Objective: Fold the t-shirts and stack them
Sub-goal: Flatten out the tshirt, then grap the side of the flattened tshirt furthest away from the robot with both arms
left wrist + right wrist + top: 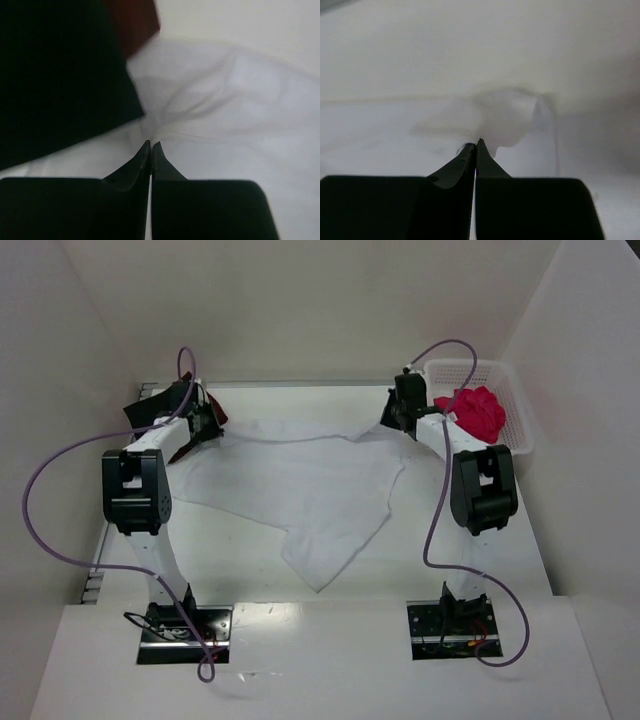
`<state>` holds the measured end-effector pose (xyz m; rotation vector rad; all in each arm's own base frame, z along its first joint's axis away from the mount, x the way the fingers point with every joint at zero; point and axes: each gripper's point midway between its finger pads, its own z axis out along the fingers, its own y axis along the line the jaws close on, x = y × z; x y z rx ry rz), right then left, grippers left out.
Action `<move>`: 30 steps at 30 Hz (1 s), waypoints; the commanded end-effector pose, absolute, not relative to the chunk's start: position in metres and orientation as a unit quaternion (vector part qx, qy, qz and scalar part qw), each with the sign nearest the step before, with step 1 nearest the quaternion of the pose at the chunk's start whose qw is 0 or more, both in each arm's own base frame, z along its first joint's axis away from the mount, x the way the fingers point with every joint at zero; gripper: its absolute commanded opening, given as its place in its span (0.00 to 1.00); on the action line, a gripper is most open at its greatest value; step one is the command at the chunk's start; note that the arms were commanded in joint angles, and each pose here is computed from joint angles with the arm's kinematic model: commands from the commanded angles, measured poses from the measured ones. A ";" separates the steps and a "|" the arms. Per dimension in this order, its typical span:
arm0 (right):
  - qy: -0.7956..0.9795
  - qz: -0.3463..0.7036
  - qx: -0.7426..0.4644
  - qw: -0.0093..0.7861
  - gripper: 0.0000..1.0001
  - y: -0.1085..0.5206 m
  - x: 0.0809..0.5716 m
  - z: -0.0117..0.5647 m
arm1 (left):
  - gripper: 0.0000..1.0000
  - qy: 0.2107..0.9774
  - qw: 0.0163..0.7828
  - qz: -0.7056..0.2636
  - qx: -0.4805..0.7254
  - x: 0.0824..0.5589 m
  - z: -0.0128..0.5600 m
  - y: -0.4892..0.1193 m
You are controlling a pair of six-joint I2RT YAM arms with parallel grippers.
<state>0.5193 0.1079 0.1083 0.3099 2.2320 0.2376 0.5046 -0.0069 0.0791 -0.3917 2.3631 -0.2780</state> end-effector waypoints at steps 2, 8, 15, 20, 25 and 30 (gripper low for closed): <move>0.827 0.119 0.123 0.536 0.00 0.114 0.598 0.181 | 0.00 0.855 0.488 -0.098 -0.142 0.589 0.154 0.013; 0.807 0.134 0.119 0.563 0.00 0.119 0.611 0.222 | 0.00 0.829 0.534 -0.096 -0.135 0.625 0.198 0.028; 0.802 0.150 0.110 0.568 0.00 0.119 0.584 0.246 | 0.00 0.825 0.542 -0.109 -0.119 0.636 0.207 0.032; 0.806 0.158 0.122 0.558 0.00 0.115 0.554 0.237 | 0.00 0.840 0.521 -0.113 -0.100 0.632 0.189 0.028; 0.831 0.168 0.120 0.517 0.00 0.131 0.518 0.197 | 0.00 0.860 0.492 -0.105 -0.087 0.613 0.166 0.026; 0.853 0.187 0.115 0.473 0.00 0.162 0.478 0.161 | 0.00 0.870 0.475 -0.101 -0.084 0.586 0.157 0.024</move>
